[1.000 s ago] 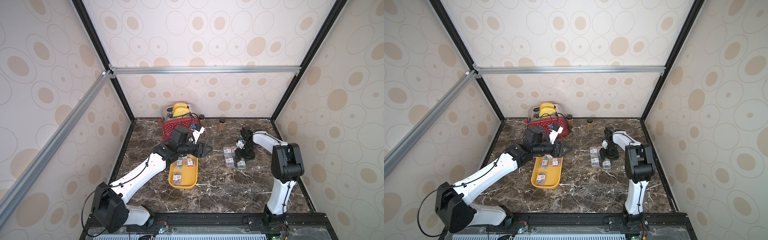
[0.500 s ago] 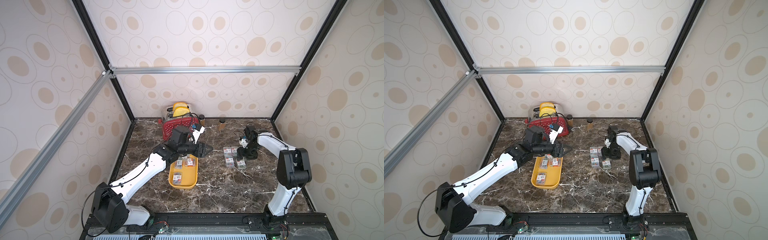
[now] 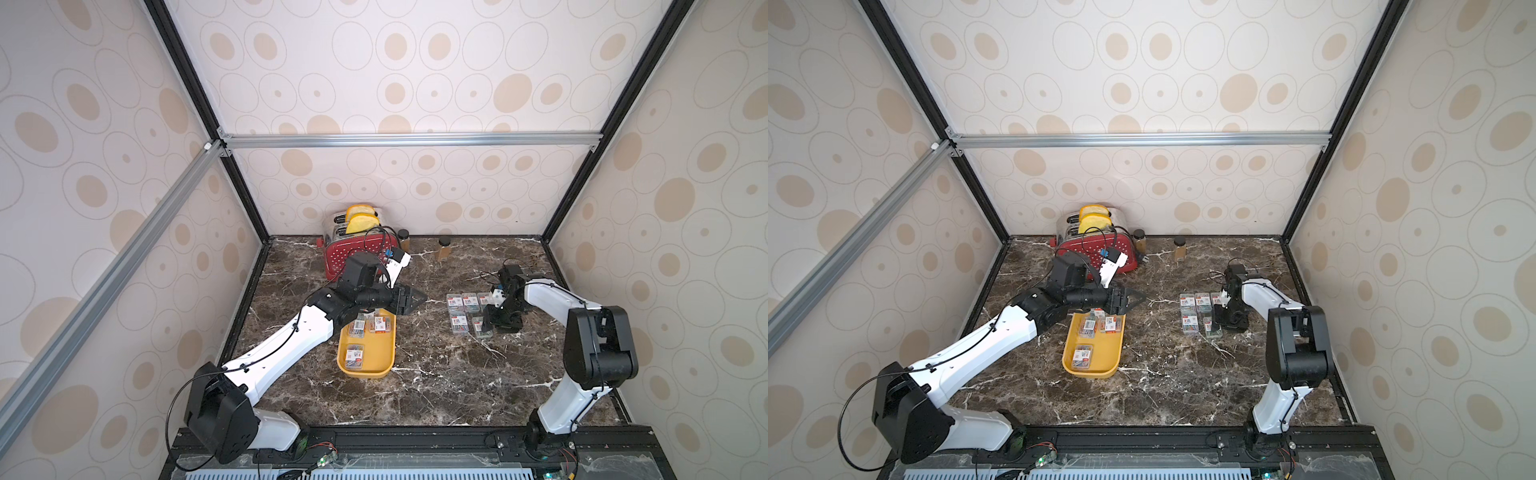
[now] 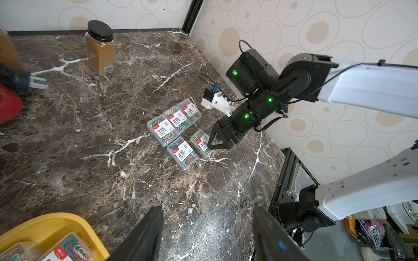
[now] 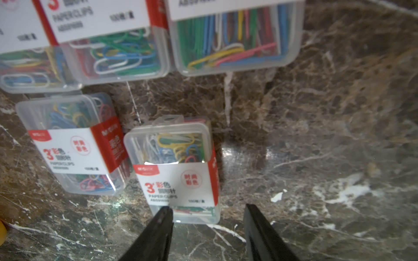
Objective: Take the paper clips out of the storage box
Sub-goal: Adjust the boxed paper clips at the center of the board.
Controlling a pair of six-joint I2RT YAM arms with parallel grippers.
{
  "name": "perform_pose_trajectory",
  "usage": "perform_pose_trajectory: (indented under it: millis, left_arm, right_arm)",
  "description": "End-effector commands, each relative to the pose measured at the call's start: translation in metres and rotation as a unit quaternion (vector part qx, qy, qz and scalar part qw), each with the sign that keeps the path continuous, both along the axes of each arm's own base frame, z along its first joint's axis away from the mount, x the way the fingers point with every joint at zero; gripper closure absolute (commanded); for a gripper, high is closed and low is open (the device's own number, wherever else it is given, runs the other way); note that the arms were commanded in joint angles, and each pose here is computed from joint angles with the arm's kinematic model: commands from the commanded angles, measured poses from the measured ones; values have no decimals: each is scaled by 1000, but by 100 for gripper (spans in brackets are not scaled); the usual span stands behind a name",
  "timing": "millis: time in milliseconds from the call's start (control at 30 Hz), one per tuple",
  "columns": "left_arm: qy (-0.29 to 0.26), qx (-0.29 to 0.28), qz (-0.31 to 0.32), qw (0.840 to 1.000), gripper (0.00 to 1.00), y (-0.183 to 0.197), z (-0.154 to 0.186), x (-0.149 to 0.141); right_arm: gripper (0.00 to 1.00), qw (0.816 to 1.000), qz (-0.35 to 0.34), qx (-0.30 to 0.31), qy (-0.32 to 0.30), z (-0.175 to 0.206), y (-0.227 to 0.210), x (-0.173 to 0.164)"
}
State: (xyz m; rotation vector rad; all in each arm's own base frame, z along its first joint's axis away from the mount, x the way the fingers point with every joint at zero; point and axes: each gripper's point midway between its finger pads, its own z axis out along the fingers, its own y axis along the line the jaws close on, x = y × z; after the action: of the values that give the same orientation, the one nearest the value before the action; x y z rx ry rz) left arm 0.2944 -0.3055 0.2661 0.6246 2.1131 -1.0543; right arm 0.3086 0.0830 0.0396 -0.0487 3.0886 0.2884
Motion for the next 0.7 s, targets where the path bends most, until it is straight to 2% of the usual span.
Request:
perform_pose_trajectory:
  millis: [0,233,533,667]
  left_arm:
    - [-16,-20,-1,1000,35,-3,21,6]
    - [-15,-19,0,1000,35,-3,20,7]
    - [-12,-20,0,1000,36,-6,20,9]
    - [-11,-22,-2,1000,36,-7,21,10]
  right_arm:
    - [48,999,-14,27,-9,-3,5,4]
    - [56,999,-11,49,-6,-12,13,7]
    - [58,999,-2,44,0,-14,11,5]
    - [57,999,1,42,-16,-4,11,10]
